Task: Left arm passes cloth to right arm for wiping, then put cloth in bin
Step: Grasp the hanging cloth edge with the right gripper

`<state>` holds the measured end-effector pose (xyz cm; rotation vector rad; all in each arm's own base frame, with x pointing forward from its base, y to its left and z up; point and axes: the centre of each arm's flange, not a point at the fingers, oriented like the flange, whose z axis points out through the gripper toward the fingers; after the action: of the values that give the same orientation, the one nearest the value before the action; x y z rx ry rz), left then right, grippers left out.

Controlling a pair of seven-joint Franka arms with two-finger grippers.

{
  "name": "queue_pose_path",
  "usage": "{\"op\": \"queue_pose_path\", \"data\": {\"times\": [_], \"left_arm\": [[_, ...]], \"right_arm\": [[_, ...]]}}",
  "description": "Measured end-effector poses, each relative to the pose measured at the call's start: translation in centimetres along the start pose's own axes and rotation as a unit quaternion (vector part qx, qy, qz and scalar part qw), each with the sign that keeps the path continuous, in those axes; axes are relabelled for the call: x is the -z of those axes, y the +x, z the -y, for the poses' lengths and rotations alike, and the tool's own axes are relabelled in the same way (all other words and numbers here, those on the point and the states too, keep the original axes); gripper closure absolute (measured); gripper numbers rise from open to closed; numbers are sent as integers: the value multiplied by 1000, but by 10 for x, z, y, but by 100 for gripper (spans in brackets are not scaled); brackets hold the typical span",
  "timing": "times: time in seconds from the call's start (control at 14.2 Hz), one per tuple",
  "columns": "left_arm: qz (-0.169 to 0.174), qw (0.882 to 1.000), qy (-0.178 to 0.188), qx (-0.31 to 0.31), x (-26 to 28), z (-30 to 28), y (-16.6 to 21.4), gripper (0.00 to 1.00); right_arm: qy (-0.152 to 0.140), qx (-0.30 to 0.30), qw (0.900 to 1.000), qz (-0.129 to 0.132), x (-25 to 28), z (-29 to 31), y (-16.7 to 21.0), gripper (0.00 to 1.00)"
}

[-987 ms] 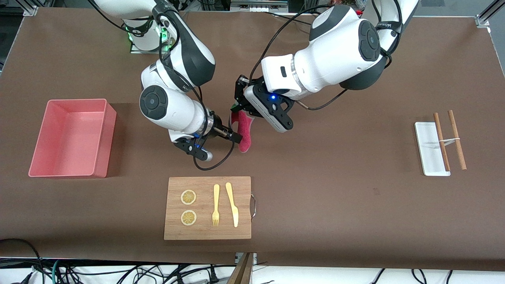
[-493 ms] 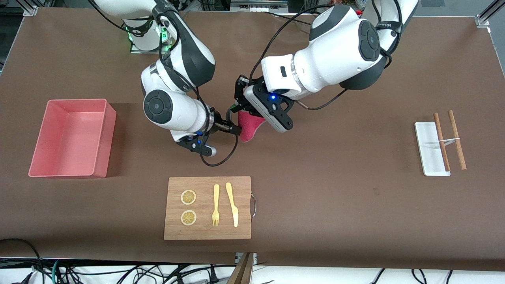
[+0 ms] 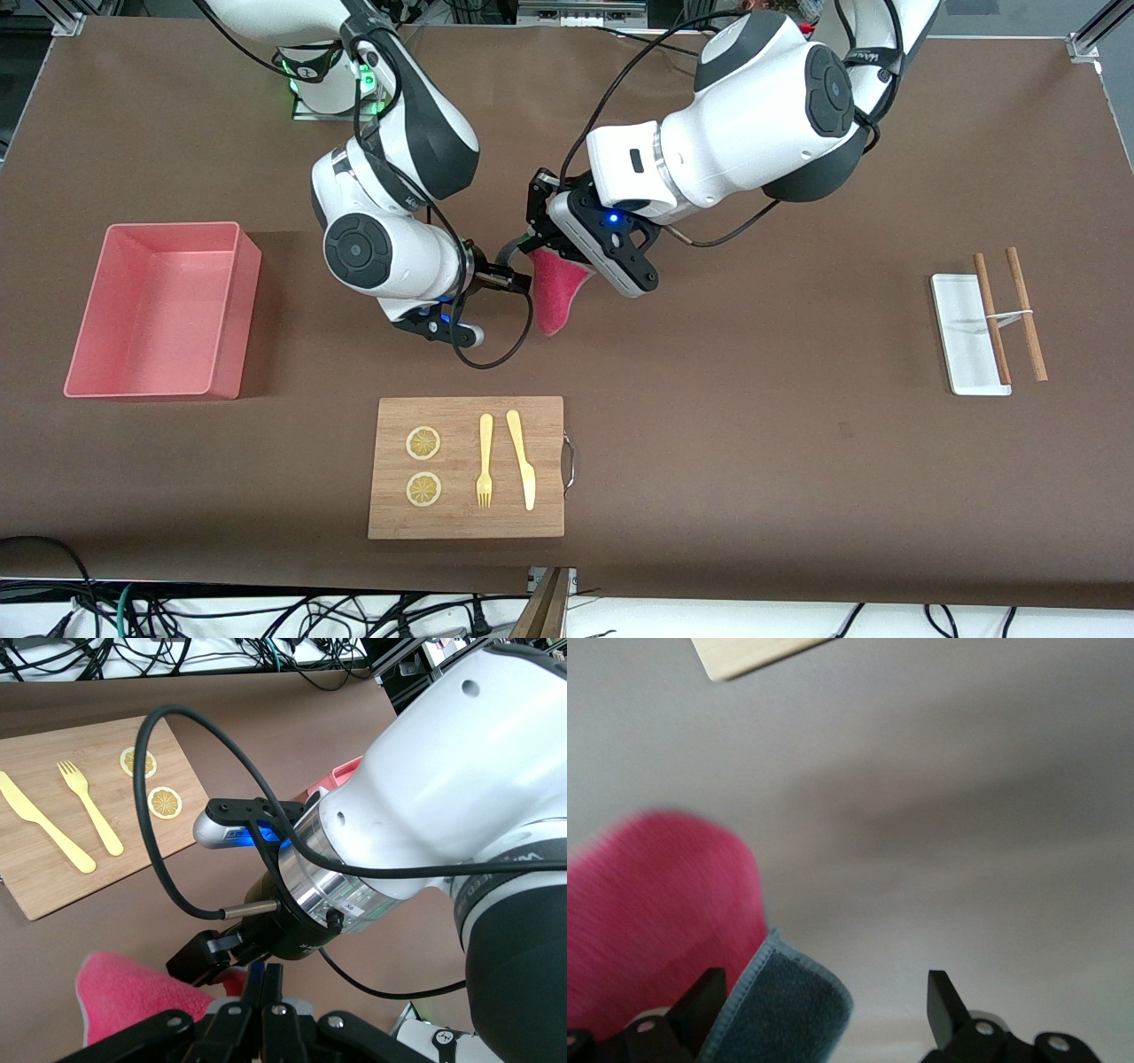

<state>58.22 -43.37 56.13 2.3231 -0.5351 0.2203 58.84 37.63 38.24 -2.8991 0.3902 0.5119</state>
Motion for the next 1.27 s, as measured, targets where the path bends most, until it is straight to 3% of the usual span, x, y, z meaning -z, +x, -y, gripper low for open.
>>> {"op": "queue_pose_path", "data": {"times": [0.35, 0.63, 0.85, 0.99, 1.06, 1.2, 1.27], "left_arm": [[0, 1000, -1, 1, 0, 0, 0, 99], [0, 1000, -1, 1, 0, 0, 0, 99], [0, 1000, -1, 1, 0, 0, 0, 99], [0, 1000, -2, 1, 0, -1, 0, 99], [0, 1000, -2, 1, 0, -1, 0, 99], [0, 1000, -2, 0, 0, -1, 0, 99], [0, 1000, -2, 0, 0, -1, 0, 99]], "right_arm": [[-26, 1, 999, 35, -7, -7, -6, 8], [-12, -9, 998, 54, -4, -13, -2, 13], [3, -18, 998, 63, 0, -18, 3, 43], [34, -32, 995, 91, 5, -22, 7, 47], [43, -42, 993, 106, 8, -27, 10, 54], [59, -71, 988, 125, 14, -37, 17, 56], [67, -88, 985, 132, 16, -39, 19, 61]]}}
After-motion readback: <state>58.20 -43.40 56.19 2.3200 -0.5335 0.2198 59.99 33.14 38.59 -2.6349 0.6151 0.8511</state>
